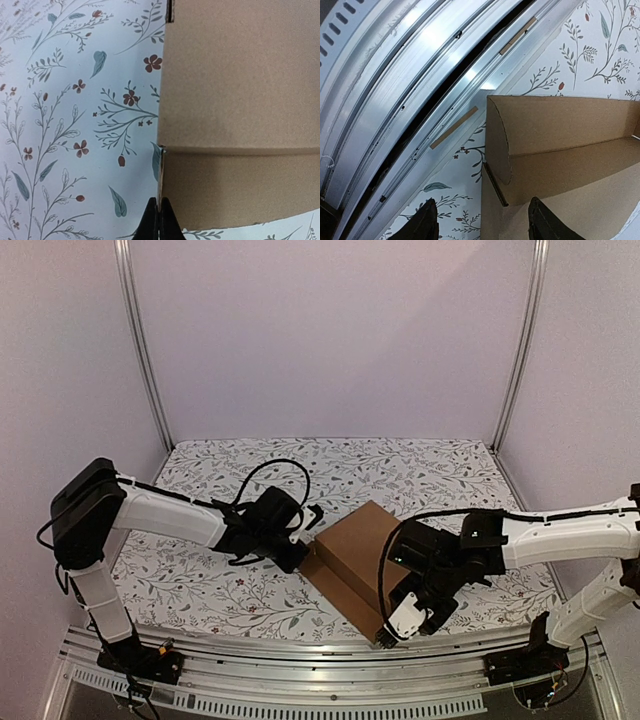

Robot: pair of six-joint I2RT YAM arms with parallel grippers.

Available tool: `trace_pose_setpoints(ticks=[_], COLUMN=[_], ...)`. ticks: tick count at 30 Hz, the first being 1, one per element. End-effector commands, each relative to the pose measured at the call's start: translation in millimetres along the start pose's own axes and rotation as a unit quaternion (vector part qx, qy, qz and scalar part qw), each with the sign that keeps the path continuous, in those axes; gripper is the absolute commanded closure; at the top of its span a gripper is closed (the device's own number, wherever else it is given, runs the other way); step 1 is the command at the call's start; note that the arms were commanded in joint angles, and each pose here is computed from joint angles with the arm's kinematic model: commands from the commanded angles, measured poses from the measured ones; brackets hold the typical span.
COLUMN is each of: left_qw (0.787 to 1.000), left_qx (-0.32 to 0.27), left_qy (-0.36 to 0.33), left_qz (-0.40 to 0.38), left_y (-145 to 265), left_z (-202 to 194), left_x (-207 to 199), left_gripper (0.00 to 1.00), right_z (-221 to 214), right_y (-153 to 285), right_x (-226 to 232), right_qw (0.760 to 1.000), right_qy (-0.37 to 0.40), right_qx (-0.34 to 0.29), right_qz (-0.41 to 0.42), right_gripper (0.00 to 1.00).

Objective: Fold the paper box

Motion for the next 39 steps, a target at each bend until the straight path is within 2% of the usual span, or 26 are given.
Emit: trace_pose_setpoints(ticks=[1, 5, 14, 20, 28, 30, 34, 39], left_qw=[1.000, 1.000, 0.999, 1.000, 0.999, 0.999, 0.999, 0.999], left_qx=[0.023, 0.024, 0.029, 0.027, 0.028, 0.028, 0.027, 0.028], left_qy=[-0.003, -0.003, -0.001, -0.001, -0.001, 0.000, 0.002, 0.003], left_qz=[-0.010, -0.012, -0.014, -0.013, -0.015, -0.016, -0.021, -0.026], left_y=[-5.8, -6.4, -6.6, -6.0, -6.8, -7.1, -7.6, -7.3], left_z=[-7.9, -7.1, -11.8, -11.4, -12.2, -12.1, -11.7, -11.6], left_x=[2.5, 2.9, 3.6, 5.8, 7.3, 6.9, 5.6, 4.2], left_gripper=[1.00, 1.00, 1.00, 1.00, 1.00, 1.00, 1.00, 1.00], right_z=[14.7, 20.4, 20.8, 15.1, 8.0, 12.9, 29.5, 41.7], right_y=[11.0, 5.5, -8.5, -5.0, 1.4, 3.2, 3.9, -3.2], right_x=[-6.1, -3.2, 5.6, 15.0, 28.1, 23.2, -7.4, -25.2], right_qw=[1.000, 1.000, 0.996, 0.994, 0.990, 0.992, 0.996, 0.995], right_qy=[0.006, 0.019, 0.052, 0.044, 0.028, 0.020, -0.017, -0.038], right_qx=[-0.013, -0.002, 0.068, 0.089, 0.110, 0.102, 0.083, 0.090], right_qz=[-0.001, 0.007, 0.025, 0.053, 0.078, 0.067, -0.008, -0.027], right_gripper=[0.40, 0.40, 0.43, 0.49, 0.52, 0.52, 0.45, 0.43])
Point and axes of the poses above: each gripper's point midway between its finger pads, its own y axis back along the fingers, its own x axis along the line the jaws close on, z = x × y, the point moved 3 cm from there along y, back along the fingers, and after that the axes turned 14 degrees about -y, right-handed, at the moved point
